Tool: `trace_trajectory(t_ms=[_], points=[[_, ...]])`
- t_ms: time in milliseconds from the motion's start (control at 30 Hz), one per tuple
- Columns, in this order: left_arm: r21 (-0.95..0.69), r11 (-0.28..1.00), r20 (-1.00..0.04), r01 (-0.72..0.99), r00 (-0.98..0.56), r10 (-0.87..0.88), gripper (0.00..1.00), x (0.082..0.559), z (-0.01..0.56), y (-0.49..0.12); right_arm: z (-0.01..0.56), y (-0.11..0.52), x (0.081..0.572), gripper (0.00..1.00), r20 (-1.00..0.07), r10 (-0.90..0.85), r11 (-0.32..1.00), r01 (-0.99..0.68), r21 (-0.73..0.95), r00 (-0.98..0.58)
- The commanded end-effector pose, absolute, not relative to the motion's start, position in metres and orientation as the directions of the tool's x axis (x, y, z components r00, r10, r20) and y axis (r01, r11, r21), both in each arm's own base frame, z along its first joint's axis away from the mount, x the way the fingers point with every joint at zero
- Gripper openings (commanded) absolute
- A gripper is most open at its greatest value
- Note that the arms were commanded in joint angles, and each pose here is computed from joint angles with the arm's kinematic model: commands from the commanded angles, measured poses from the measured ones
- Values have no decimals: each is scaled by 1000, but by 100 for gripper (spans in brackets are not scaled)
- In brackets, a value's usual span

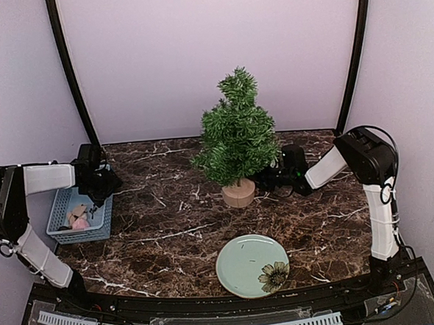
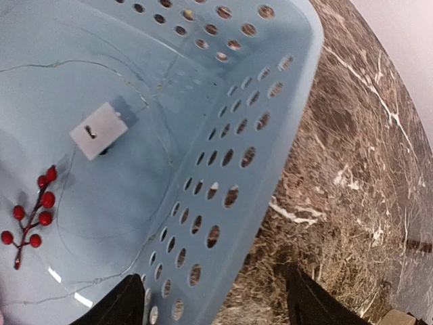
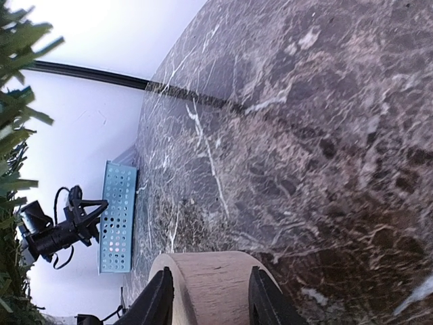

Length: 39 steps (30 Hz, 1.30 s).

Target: Decorate the small christmas tree

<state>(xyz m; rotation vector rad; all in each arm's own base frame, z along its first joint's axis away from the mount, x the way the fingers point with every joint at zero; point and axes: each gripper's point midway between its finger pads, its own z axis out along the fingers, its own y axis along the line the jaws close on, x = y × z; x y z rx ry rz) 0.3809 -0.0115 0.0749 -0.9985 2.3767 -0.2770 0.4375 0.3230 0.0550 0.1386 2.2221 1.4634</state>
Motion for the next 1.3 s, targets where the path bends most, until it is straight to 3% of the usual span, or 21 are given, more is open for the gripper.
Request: trace_trajectory(t_ms=[0,200,600,800,900,1033,1267], points=[[-436,757,-421,-487,-633,-650,74,406,87,-49,61,341,419,38,-331,275,379,-215,900,-903],[-483,779,-384,-400,-703,-599,71,425,75,-92,52,350,402,37,-327,232,393,-220,893,-916],[-500,856,-443,-129,-811,-381,69,451,88,-155,65,348,397,37,-329,246,364,-227,903,-912],[-456,890,-611,-3,-725,-316,78,441,151,-144,71,347,393,40,-343,240,355,-247,902,-908],[-396,918,-688,-32,-652,-319,84,427,190,-120,79,343,395,43,-359,251,351,-261,899,-899],[-329,931,-715,-158,-602,-355,90,411,210,-78,95,333,400,49,-387,278,334,-290,897,-879],[-312,876,-665,-368,-574,-478,93,387,179,-9,119,317,409,60,-446,289,356,-338,871,-847]])
